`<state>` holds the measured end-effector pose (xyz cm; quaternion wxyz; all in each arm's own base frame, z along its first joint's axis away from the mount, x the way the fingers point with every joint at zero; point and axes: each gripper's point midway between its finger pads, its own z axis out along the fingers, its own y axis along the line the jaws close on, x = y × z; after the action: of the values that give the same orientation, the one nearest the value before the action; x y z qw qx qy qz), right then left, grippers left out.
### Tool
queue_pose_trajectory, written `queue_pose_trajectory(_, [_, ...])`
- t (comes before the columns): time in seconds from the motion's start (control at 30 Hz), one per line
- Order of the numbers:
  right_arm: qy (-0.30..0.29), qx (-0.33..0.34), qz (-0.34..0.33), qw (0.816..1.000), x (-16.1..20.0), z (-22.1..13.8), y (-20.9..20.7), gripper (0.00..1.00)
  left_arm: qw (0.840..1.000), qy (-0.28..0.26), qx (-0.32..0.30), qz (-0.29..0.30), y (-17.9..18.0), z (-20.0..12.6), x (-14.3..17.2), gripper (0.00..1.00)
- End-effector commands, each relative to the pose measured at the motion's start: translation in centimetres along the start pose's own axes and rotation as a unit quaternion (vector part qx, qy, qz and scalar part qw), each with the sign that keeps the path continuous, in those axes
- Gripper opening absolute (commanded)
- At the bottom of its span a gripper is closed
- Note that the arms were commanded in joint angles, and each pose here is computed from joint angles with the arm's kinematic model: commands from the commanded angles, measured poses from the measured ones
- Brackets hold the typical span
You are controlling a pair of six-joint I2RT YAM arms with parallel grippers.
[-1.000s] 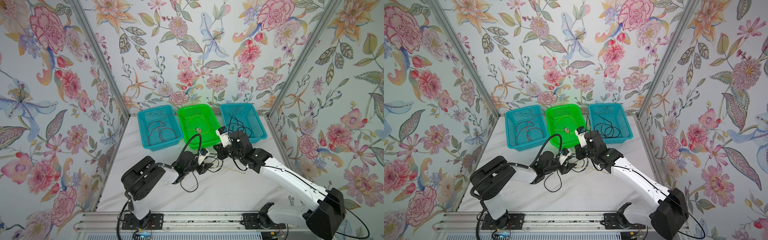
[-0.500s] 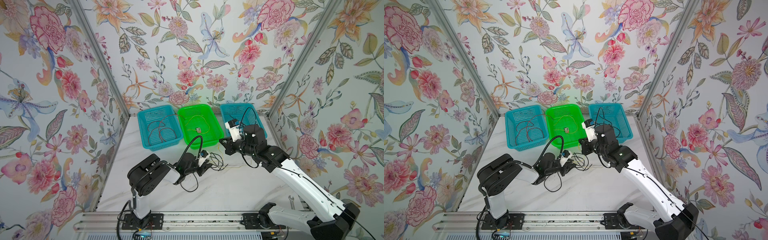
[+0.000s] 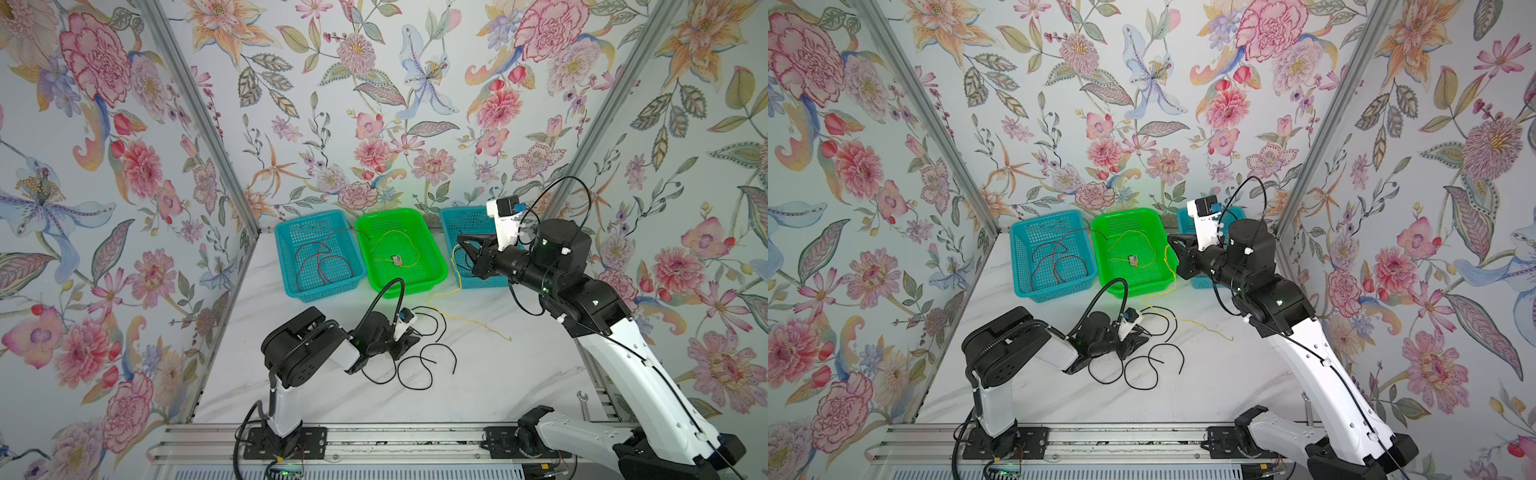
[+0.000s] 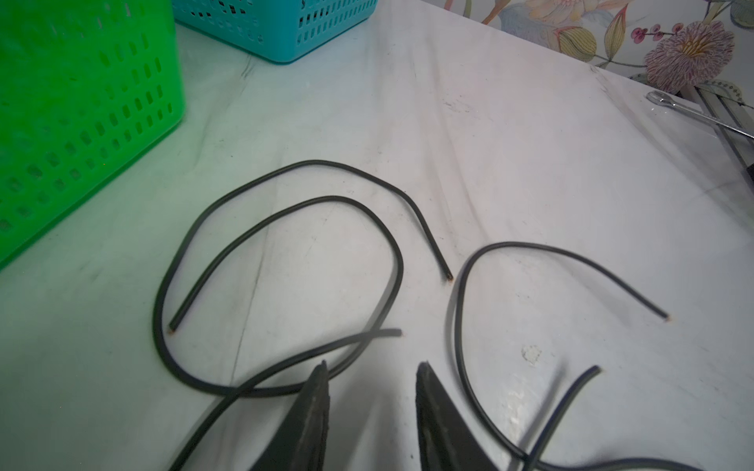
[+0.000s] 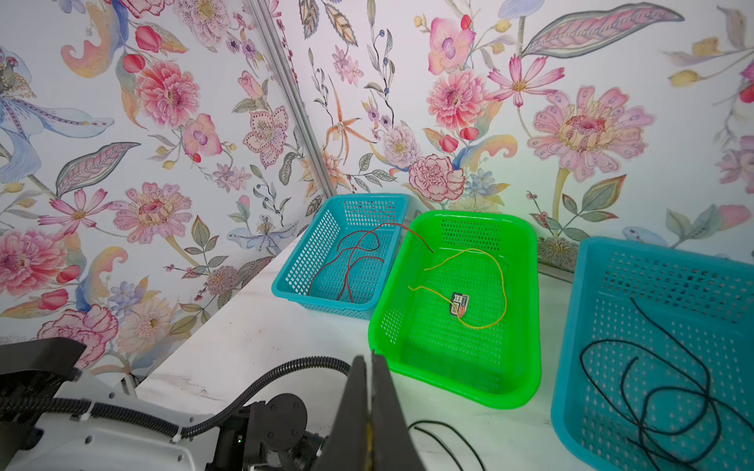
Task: Untangle and sort cables by color
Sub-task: Untie the cable, then place the cable in the container.
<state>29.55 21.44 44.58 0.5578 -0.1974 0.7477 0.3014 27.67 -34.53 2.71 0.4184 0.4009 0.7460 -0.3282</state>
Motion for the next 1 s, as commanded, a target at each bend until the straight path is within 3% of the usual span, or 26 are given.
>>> queue_pose_trajectory(0.0, [-0.005, 0.012, -0.014, 1.000, -1.2, 1.4, -0.9, 0.00, 1.000, -0.017, -0.015, 0.006, 0.4, -1.1, -1.0, 0.44])
queue_pose_trajectory(0.1, [-0.010, 0.021, -0.017, 1.000, -2.7, 3.5, -1.9, 0.00, 0.999, -0.034, -0.025, 0.004, 0.9, -2.1, -2.2, 0.54])
queue_pose_trajectory(0.27, [-0.017, 0.034, -0.017, 0.999, -4.9, 7.9, -3.9, 0.00, 0.997, -0.064, -0.044, 0.006, 1.5, -4.5, -4.7, 0.82])
queue_pose_trajectory(0.3, [-0.017, 0.033, -0.013, 0.999, -5.1, 9.0, -4.3, 0.00, 0.997, -0.069, -0.047, 0.009, 1.5, -5.0, -5.3, 0.95])
queue_pose_trajectory(0.33, [-0.022, 0.029, -0.011, 0.999, -5.8, 9.9, -4.5, 0.00, 0.996, -0.074, -0.050, 0.013, 1.5, -5.6, -6.0, 0.99])
queue_pose_trajectory(0.73, [-0.065, 0.011, 0.055, 0.996, -8.6, 22.1, -8.2, 0.00, 0.982, -0.129, -0.127, 0.061, 1.4, -13.5, -12.0, 0.99])
queue_pose_trajectory(0.97, [-0.081, -0.004, 0.114, 0.990, -5.7, 27.7, -10.1, 0.00, 0.969, -0.147, -0.190, 0.061, 2.3, -17.8, -12.3, 0.99])
